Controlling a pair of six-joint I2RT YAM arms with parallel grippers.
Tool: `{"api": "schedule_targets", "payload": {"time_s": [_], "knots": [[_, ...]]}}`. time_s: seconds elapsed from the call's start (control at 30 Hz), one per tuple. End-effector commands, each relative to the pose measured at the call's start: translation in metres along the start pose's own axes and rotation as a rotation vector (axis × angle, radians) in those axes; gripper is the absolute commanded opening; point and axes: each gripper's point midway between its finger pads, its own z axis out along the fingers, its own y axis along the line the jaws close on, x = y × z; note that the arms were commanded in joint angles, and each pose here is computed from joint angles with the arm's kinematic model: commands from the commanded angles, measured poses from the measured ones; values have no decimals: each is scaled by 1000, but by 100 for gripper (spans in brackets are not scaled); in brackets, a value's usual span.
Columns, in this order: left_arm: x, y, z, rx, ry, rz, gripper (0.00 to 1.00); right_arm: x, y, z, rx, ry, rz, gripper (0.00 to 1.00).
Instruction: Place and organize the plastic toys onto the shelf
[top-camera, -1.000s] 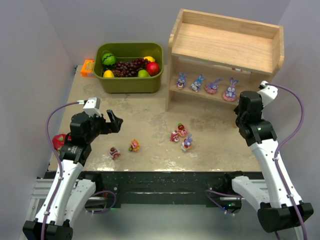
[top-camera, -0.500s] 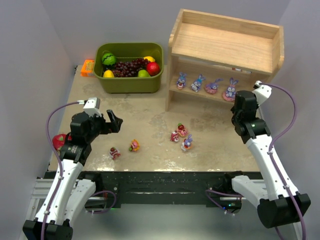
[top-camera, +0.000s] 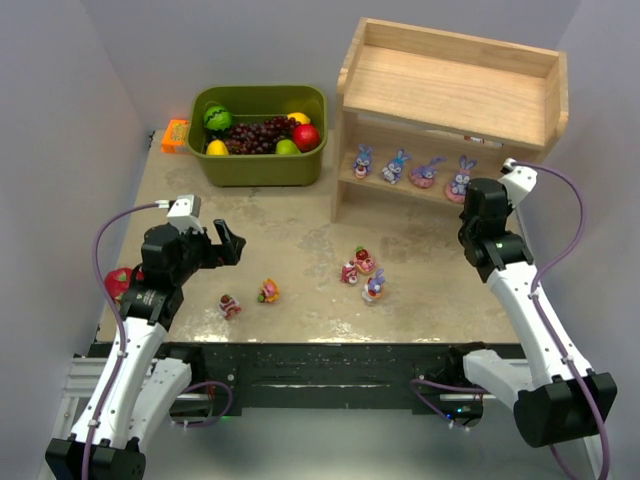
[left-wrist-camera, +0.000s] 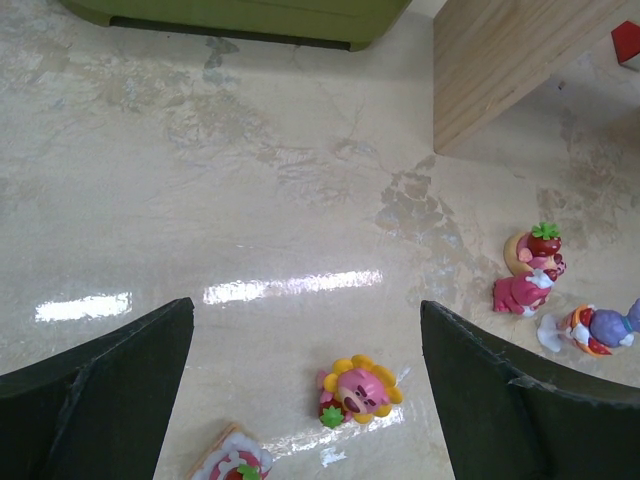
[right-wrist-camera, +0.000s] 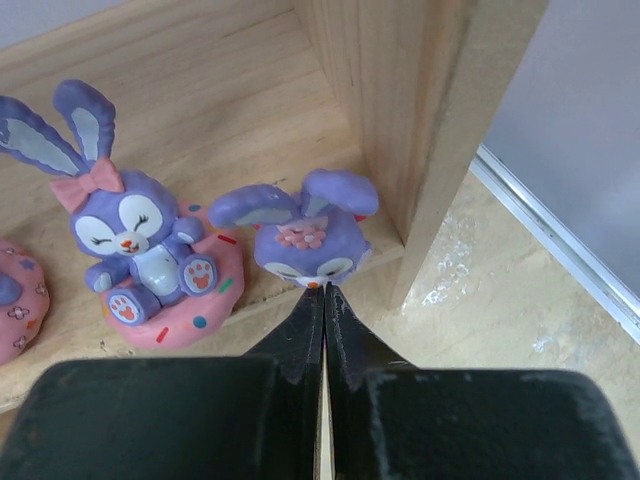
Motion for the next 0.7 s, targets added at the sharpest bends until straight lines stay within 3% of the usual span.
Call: {"api": "schedule_targets", "payload": {"time_s": [0.0, 0.67], "knots": [[-3, -1, 1, 4, -15, 7, 100, -12, 0, 8, 32, -55, 4, 0], [-2, 0, 3, -1, -6, 4, 100, -13, -14, 14, 110, -90, -16, 0]]}}
